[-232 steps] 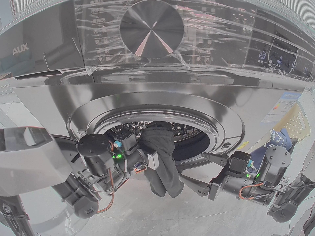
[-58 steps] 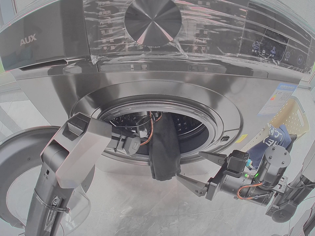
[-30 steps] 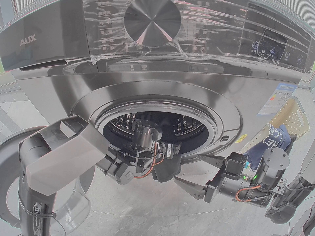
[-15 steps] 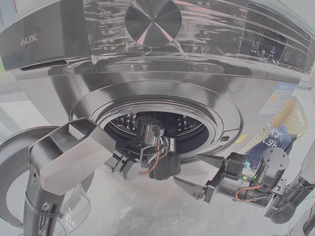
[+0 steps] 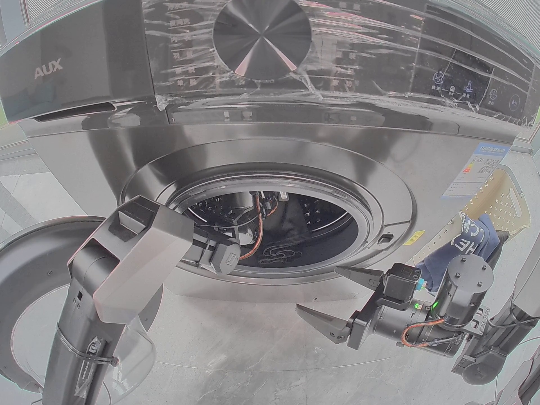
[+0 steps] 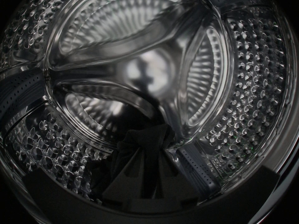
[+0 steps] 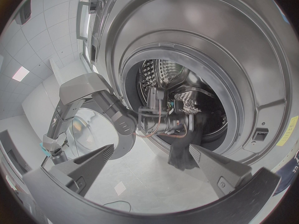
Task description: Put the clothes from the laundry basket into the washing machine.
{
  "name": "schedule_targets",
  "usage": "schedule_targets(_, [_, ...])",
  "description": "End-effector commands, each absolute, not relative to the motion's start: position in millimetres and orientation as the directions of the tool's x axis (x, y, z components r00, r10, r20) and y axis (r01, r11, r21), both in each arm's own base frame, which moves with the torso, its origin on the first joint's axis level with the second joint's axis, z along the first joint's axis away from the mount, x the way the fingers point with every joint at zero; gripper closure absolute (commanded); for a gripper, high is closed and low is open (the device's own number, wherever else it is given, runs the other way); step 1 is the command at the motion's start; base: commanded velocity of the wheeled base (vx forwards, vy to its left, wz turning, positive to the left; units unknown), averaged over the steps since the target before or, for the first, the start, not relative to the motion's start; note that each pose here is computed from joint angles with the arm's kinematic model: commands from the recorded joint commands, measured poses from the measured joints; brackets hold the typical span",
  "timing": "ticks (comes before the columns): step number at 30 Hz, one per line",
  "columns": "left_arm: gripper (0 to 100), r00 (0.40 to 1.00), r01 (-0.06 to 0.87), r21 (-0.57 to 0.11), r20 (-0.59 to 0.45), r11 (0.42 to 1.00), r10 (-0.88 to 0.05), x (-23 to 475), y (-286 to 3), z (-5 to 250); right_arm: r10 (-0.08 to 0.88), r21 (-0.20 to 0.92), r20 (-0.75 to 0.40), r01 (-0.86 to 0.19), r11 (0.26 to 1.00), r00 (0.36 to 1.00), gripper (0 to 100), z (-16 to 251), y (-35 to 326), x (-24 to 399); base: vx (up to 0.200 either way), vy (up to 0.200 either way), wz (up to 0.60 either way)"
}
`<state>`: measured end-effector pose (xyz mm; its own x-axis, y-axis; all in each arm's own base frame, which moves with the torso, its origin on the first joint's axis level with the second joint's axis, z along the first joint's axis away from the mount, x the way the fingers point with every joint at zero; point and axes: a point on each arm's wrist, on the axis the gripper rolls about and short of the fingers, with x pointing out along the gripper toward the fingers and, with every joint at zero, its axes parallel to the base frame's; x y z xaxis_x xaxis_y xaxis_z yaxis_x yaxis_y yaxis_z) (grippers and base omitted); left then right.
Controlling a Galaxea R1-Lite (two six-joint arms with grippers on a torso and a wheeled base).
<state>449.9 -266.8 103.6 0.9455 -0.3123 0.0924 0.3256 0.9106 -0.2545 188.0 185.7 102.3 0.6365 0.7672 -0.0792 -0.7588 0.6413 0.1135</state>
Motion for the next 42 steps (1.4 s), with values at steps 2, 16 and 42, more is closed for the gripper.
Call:
schedule_targets(2, [0,0.948,0.319,-0.255,0.090,0.913,-0.306,454,-266,97,0.768,0.114,-0.084,-0.759,0.641,0.635,0,101,186,188,0.000,0.000,0.00])
schedule_targets(16, [0,0.881,0.395,-0.198,-0.195,0.897,-0.431,374,-272,89,0.767,0.115,-0.087,-0.759,0.641,0.635,0,101,186,188,0.000,0.000,0.00])
schedule_targets(42, [100,0.936,0.306,-0.229,-0.103,0.924,-0.335,435,-268,67,0.773,0.113,-0.076,-0.765,0.634,0.630,0,103,188,186,0.000,0.000,0.00])
